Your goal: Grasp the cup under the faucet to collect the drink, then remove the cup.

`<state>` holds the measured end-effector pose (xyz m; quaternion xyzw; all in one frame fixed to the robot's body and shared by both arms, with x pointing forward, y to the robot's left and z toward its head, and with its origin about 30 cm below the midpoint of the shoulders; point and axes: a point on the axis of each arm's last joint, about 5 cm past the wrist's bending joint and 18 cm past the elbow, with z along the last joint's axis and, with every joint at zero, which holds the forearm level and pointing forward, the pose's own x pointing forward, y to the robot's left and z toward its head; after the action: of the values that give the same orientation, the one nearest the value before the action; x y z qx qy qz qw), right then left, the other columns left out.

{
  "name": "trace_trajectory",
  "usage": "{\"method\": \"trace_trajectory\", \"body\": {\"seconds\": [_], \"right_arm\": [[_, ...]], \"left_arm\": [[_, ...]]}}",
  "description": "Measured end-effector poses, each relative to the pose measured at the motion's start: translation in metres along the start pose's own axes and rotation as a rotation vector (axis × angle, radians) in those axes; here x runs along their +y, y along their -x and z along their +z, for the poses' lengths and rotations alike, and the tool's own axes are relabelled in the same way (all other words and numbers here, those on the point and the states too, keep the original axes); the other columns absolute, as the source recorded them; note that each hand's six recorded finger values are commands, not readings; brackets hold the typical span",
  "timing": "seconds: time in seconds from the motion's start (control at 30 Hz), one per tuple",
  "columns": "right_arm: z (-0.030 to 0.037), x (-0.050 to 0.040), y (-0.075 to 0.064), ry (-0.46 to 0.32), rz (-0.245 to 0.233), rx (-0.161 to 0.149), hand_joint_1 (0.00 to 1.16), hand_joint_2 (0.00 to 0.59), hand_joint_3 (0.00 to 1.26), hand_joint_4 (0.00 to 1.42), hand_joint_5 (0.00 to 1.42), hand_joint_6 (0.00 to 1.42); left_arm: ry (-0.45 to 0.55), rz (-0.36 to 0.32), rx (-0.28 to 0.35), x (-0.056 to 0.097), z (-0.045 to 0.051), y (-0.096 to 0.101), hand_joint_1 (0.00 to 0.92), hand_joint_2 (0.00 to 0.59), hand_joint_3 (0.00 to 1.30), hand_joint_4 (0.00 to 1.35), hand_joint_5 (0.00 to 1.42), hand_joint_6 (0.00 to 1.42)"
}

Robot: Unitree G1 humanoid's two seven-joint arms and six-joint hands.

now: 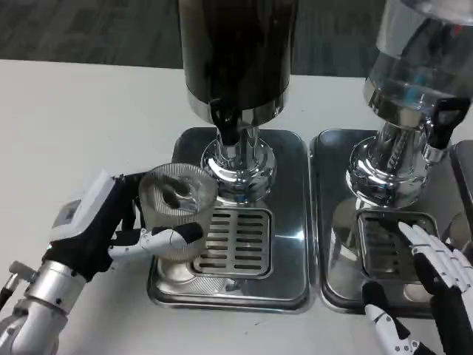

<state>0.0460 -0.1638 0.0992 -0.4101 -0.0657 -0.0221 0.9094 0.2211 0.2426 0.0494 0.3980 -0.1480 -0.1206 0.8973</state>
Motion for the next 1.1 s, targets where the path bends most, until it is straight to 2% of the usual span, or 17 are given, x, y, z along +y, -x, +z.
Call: {"method": "trace_trajectory", "body": {"seconds": [0.17,0.3,0.47,0.7,0.77,0.8,0.93,1.1], "right_arm": [[0.0011,0.0011,0.002,-0.007,-0.010,0.016,0.31,0.398,0.17,0.13,0.12,0.08],[0.0015,0.0015,0.003,-0.008,-0.011,0.016,0.31,0.398,0.17,0.13,0.12,0.08],[0.0022,0.0023,0.003,-0.013,-0.015,0.016,0.31,0.398,0.17,0.13,0.12,0.08],[0.0035,0.0035,0.002,-0.021,-0.015,0.011,0.31,0.398,0.17,0.13,0.12,0.08],[0.0037,0.0038,0.002,-0.023,-0.015,0.010,0.31,0.398,0.17,0.13,0.12,0.08],[0.0038,0.0039,0.002,-0.024,-0.015,0.009,0.31,0.398,0.17,0.13,0.12,0.08],[0.0037,0.0043,0.002,-0.026,-0.015,0.008,0.31,0.398,0.17,0.13,0.12,0.08],[0.0038,0.0042,0.001,-0.027,-0.017,0.003,0.31,0.398,0.17,0.13,0.13,0.09]], "left_arm": [[-0.017,-0.037,0.007,-0.003,0.0014,-0.005,0.396,0.111,0.71,0.76,0.99,1.18],[-0.023,-0.075,0.007,-0.008,0.0040,-0.012,0.385,0.114,0.68,0.73,0.95,1.12],[-0.044,-0.111,-0.012,-0.006,0.0073,-0.022,0.369,0.123,0.66,0.70,0.92,1.07],[-0.054,-0.124,-0.019,-0.007,0.0090,-0.026,0.336,0.124,0.60,0.62,0.84,0.99],[-0.057,-0.129,-0.022,-0.007,0.0094,-0.027,0.300,0.119,0.55,0.55,0.74,0.88],[-0.058,-0.131,-0.023,-0.007,0.0095,-0.027,0.281,0.114,0.52,0.50,0.65,0.77],[-0.067,-0.144,-0.018,-0.007,0.0090,-0.027,0.227,0.096,0.47,0.42,0.48,0.49],[-0.076,-0.154,-0.023,-0.006,0.0087,-0.027,0.177,0.076,0.35,0.29,0.34,0.31]]}}
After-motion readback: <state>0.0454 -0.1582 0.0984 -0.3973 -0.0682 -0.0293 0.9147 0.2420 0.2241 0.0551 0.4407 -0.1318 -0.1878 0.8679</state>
